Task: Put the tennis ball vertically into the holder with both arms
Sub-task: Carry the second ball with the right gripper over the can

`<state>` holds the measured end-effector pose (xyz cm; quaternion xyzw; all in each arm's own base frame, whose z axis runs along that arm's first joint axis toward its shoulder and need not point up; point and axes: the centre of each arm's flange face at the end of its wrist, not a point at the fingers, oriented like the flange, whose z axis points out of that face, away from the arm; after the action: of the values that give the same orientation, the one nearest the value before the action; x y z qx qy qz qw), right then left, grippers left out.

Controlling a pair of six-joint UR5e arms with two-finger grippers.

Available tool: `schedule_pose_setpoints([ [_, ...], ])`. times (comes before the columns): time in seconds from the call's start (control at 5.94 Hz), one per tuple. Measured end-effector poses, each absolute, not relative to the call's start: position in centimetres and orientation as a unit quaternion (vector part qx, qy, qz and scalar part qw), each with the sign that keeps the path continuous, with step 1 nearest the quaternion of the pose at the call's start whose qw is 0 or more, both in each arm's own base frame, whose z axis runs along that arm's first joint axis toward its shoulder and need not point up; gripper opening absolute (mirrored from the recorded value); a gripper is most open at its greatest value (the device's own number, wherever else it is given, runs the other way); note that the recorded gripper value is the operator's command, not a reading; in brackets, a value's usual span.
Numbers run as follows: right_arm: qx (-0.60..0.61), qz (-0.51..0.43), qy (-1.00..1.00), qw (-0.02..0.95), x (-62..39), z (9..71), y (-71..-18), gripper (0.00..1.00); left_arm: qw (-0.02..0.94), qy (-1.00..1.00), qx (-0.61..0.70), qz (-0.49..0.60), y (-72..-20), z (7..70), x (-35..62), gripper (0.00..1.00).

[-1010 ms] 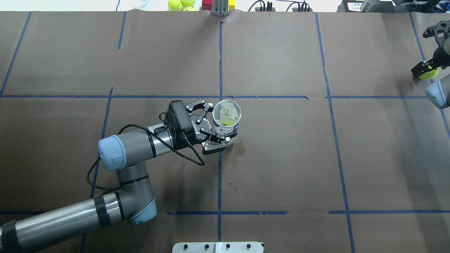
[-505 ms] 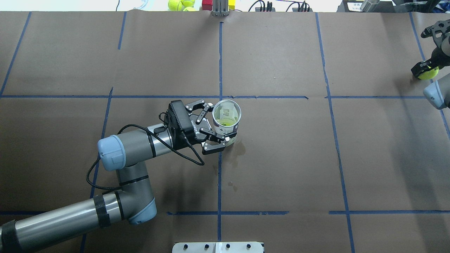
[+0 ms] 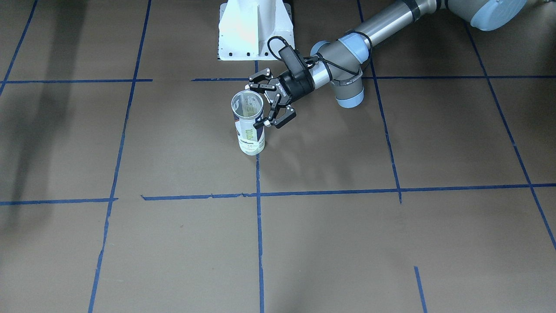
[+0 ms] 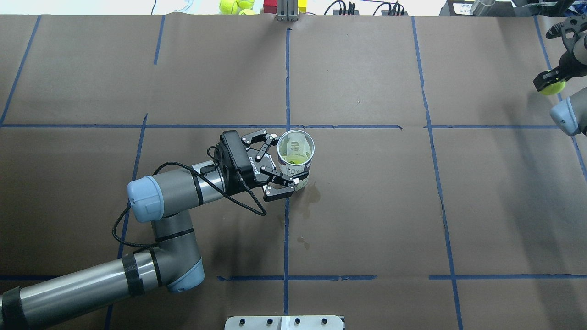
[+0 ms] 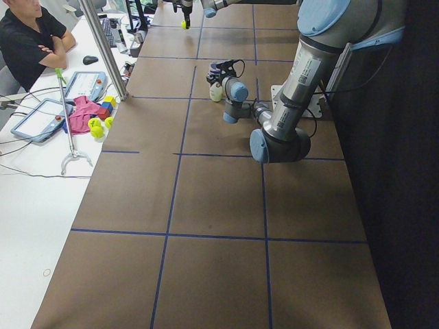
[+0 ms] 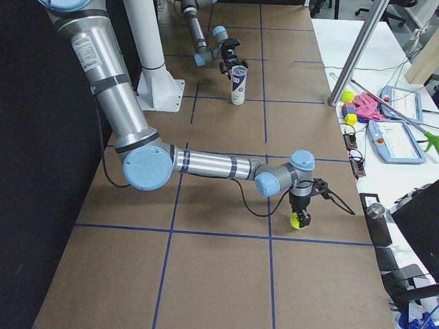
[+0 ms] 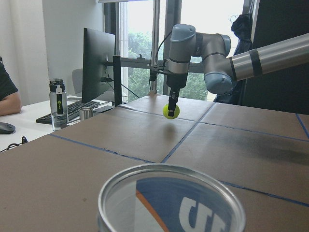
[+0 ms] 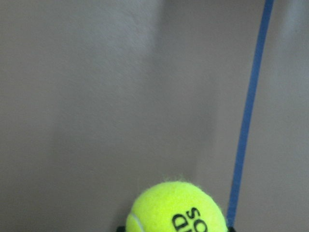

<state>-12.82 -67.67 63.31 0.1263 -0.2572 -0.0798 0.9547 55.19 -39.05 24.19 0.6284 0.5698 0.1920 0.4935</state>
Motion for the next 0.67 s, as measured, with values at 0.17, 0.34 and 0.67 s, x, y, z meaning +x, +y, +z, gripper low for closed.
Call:
schedule_pose_setpoints([
  [0.17, 0.128, -0.042, -0.293, 0.947, -13.4, 57.3, -67.6, 0.0, 0.494, 0.57, 0.628, 0.192, -39.0, 24.2, 55.2, 0.99],
  [0.34, 0.116, 0.012, -0.331, 0.937, -15.6, 49.9, -66.0, 0.0, 0.494, 0.569, 0.628, 0.192, -39.1, 24.2, 55.2, 0.99],
  [0.67, 0.052, 0.12, -0.405, 0.905, -24.8, 30.9, -56.8, 0.0, 0.502, 0.566, 0.624, 0.197, -38.8, 25.6, 55.2, 0.99],
])
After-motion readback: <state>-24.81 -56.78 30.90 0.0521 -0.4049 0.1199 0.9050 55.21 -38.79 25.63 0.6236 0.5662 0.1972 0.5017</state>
